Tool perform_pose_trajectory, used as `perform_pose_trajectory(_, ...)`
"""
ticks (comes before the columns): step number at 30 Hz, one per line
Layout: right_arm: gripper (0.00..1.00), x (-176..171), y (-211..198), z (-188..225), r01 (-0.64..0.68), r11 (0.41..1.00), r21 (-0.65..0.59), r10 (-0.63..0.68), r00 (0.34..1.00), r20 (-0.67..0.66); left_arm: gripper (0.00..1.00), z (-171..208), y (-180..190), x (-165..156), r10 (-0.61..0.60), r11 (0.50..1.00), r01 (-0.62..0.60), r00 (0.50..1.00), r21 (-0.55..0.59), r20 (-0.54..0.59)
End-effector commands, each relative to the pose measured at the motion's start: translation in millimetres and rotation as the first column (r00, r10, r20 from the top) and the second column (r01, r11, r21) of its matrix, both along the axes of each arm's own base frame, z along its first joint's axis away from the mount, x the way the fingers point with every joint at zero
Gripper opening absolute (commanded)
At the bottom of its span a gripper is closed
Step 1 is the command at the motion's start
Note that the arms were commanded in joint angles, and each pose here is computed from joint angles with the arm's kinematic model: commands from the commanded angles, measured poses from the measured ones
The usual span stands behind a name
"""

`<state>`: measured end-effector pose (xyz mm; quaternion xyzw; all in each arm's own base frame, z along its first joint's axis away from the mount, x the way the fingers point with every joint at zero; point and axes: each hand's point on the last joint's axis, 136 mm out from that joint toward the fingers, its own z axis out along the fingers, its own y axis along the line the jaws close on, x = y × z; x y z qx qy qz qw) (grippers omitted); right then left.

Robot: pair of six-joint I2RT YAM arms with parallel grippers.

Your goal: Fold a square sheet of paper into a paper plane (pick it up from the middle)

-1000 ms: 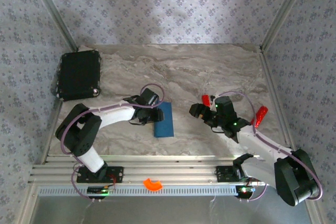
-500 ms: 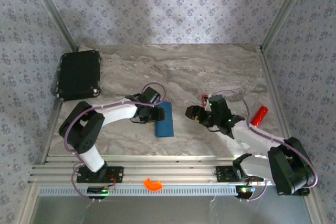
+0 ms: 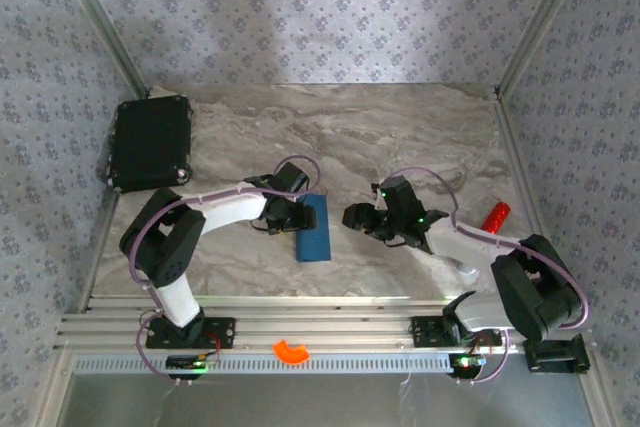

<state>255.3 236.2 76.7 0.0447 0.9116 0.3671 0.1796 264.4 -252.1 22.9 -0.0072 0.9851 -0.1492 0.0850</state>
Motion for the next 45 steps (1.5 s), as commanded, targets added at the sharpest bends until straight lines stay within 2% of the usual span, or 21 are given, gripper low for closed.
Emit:
perform_pose_trajectory(1,0.56,1,2,3,-0.019,1.000,-0.020,0.019,1.000,0.006,0.72,-37,4,-7,-0.015,0.999,0.017,0.999,0.051,-0.051)
perform_pose_trajectory(6,0.46,0,3,0,-0.031,0.999,-0.022,0.031,1.000,-0.008,0.73,-41,7,-6,-0.012,0.997,0.016,0.998,0.069,-0.055)
perform_pose_trajectory(18,0.45,0,5,-6,-0.034,0.999,-0.033,0.033,0.999,-0.027,0.74,-59,11,-12,-0.049,0.991,0.060,0.995,0.119,-0.092)
perform_pose_trajectory(29,0.45,-2,7,-7,-0.042,0.999,-0.031,0.041,0.999,-0.032,0.74,-66,10,-12,-0.024,0.992,0.036,0.994,0.117,-0.107)
perform_pose_trajectory(38,0.35,-2,18,-12,-0.063,0.998,-0.011,0.063,0.997,-0.049,0.74,-69,9,-14,-0.052,0.991,0.064,0.992,0.114,-0.113)
perform_pose_trajectory(45,0.33,-2,30,-18,-0.082,0.997,-0.015,0.081,0.994,-0.076,0.74,-71,8,-16,-0.055,0.992,0.068,0.991,0.107,-0.119)
